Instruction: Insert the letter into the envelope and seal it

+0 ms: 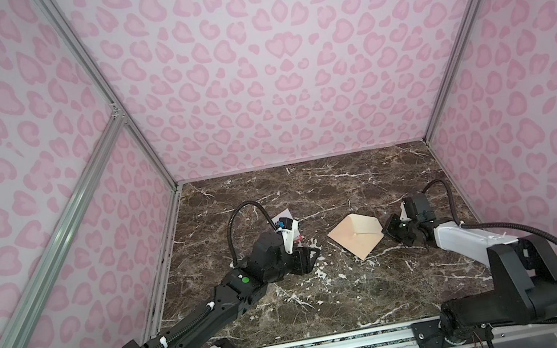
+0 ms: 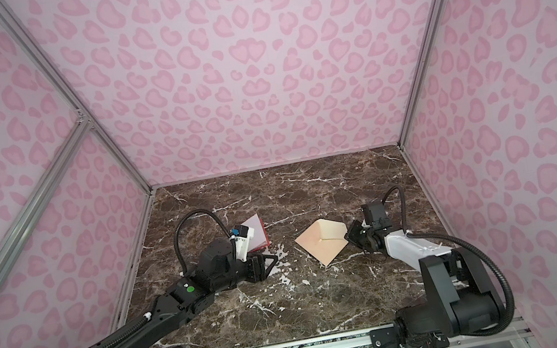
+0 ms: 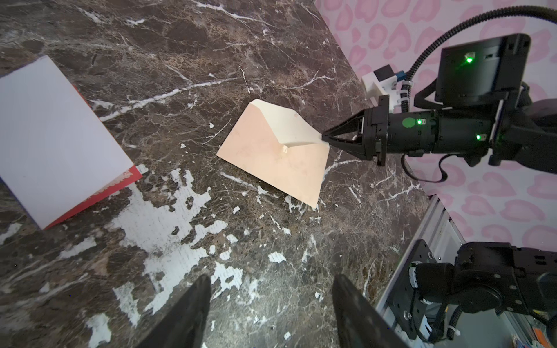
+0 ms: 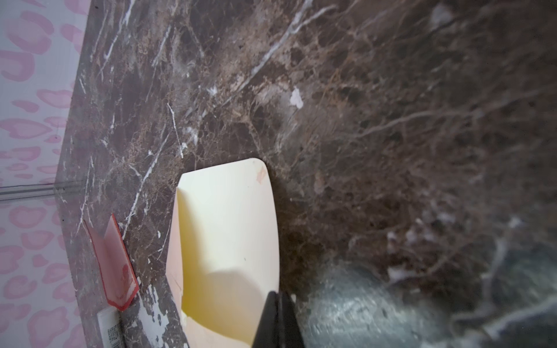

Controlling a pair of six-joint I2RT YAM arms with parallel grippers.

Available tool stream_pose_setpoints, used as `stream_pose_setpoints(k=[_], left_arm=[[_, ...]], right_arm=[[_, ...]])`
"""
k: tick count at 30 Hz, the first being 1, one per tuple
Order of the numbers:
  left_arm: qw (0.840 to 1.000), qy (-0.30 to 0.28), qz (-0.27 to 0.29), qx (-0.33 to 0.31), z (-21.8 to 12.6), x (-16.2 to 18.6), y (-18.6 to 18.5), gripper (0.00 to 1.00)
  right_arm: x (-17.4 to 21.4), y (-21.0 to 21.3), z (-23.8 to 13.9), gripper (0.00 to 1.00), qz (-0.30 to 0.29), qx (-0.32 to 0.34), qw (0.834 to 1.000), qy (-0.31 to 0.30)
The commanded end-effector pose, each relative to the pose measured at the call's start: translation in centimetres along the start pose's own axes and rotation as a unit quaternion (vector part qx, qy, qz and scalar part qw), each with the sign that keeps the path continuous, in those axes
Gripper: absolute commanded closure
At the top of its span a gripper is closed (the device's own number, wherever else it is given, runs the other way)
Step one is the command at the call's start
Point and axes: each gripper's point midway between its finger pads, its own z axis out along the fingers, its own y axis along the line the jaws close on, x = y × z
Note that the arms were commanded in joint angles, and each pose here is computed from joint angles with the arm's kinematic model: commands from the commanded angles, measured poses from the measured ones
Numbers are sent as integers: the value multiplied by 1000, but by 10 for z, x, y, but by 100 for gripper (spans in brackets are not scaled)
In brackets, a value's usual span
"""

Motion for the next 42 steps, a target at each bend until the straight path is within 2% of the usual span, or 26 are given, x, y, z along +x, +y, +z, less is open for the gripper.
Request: stream_pose_setpoints(k=[1,11,15,28,42], left_arm=[[1000,-11,8,-7,-5,-3,3,33],[999,-31,19,-13,-26,-10,6,32],[999,-34,22,-13,-30,-11,6,32],[999,-46,19,-13,-41,-5,9,32],[998,-50,25,-15,-52,-2,10,31]], right_arm=[[7,-1,-12,100,56,0,997,-48],[53,-13,-52,100,117,-31,977,-176],[61,-17,-60,100,136,-52,968,-203],[103,4,-58,100,167,-100,958,-209],[150,21,-49,100,162,-82,959,-217]])
